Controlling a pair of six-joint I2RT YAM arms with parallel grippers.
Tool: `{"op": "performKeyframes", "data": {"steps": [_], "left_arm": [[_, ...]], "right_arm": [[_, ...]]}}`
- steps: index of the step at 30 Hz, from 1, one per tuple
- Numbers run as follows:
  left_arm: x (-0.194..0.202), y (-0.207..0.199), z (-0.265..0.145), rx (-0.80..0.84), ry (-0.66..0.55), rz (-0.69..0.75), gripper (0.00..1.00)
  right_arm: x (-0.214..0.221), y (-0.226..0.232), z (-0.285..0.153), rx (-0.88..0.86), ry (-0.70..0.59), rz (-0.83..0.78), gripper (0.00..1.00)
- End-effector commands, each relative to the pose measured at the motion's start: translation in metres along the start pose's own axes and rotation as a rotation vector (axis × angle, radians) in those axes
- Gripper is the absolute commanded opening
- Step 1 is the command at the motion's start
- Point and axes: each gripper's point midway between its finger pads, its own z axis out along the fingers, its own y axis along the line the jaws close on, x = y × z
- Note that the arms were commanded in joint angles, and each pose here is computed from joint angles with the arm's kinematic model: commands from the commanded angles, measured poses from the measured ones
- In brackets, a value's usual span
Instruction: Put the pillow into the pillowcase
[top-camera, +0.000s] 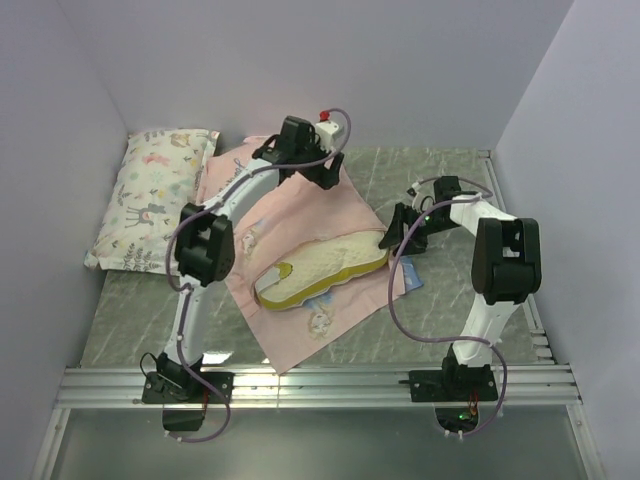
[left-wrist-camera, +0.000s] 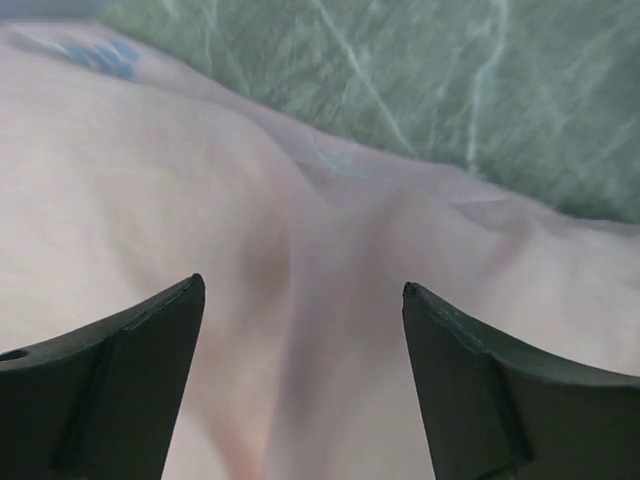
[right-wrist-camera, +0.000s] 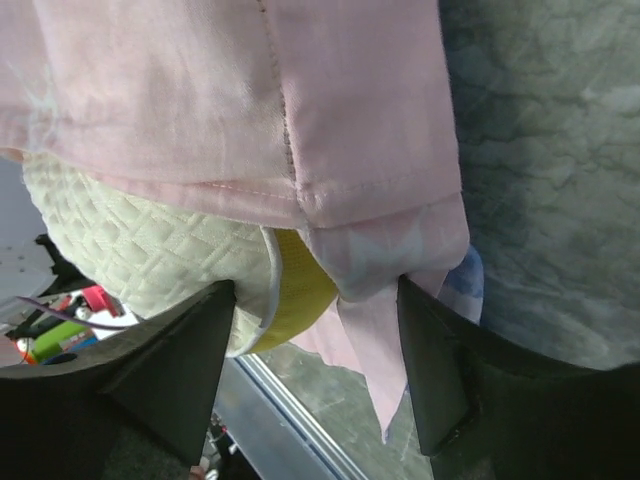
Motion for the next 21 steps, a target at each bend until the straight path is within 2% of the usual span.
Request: {"op": "performKeyframes", "data": {"steps": [1,3,4,5,6,7,8,9,10,14,17,18,19,21], "left_arm": [[-0.002,0.002,0.025,0.013,-0.036,0.062,0.85],[0.011,-0.007,0.042,0.039,-0.017,0.069,0.79],[0.014,-0.013,0.046,0.060,-0.007,0.070,0.63],[0.020,-0.028,0.051,0.098,0.011,0.072,0.55],[0.030,-0.044,0.052,0.158,0.046,0.065,0.39],[0.034,-0.059,0.051,0.203,0.062,0.071,0.27],[0.033,-0.084,0.048,0.262,0.067,0.091,0.15],[0.013,-0.103,0.031,0.302,0.023,0.101,0.00],[0.022,-0.127,0.020,0.398,0.033,0.078,0.00],[-0.007,-0.221,-0.042,0.589,-0.034,0.148,0.00],[0.002,-0.229,-0.046,0.592,0.008,0.096,0.02],[0.006,-0.220,-0.042,0.564,0.025,0.080,0.18],[0.007,-0.203,-0.042,0.521,0.041,0.058,0.28],[-0.008,-0.180,-0.053,0.462,0.000,0.034,0.49]], "right_arm": [[-0.007,0.007,0.008,-0.071,-0.017,0.006,0.67],[-0.001,0.013,0.016,-0.082,0.008,-0.005,0.56],[-0.001,0.013,0.018,-0.088,0.011,-0.006,0.44],[0.001,0.016,0.020,-0.102,0.016,-0.008,0.39],[0.000,0.016,0.021,-0.106,0.017,-0.004,0.34],[-0.001,0.018,0.023,-0.112,0.018,-0.012,0.23],[-0.001,0.021,0.025,-0.123,0.020,-0.014,0.16],[-0.003,0.023,0.026,-0.128,0.018,-0.012,0.10],[-0.004,0.023,0.028,-0.129,0.018,-0.010,0.00],[-0.004,0.029,0.035,-0.137,0.023,-0.013,0.00],[-0.006,0.032,0.034,-0.144,0.017,-0.019,0.00],[-0.007,0.034,0.033,-0.142,0.012,-0.020,0.00],[-0.007,0.034,0.032,-0.141,0.006,-0.025,0.00],[-0.006,0.035,0.029,-0.144,0.002,-0.032,0.00]]}}
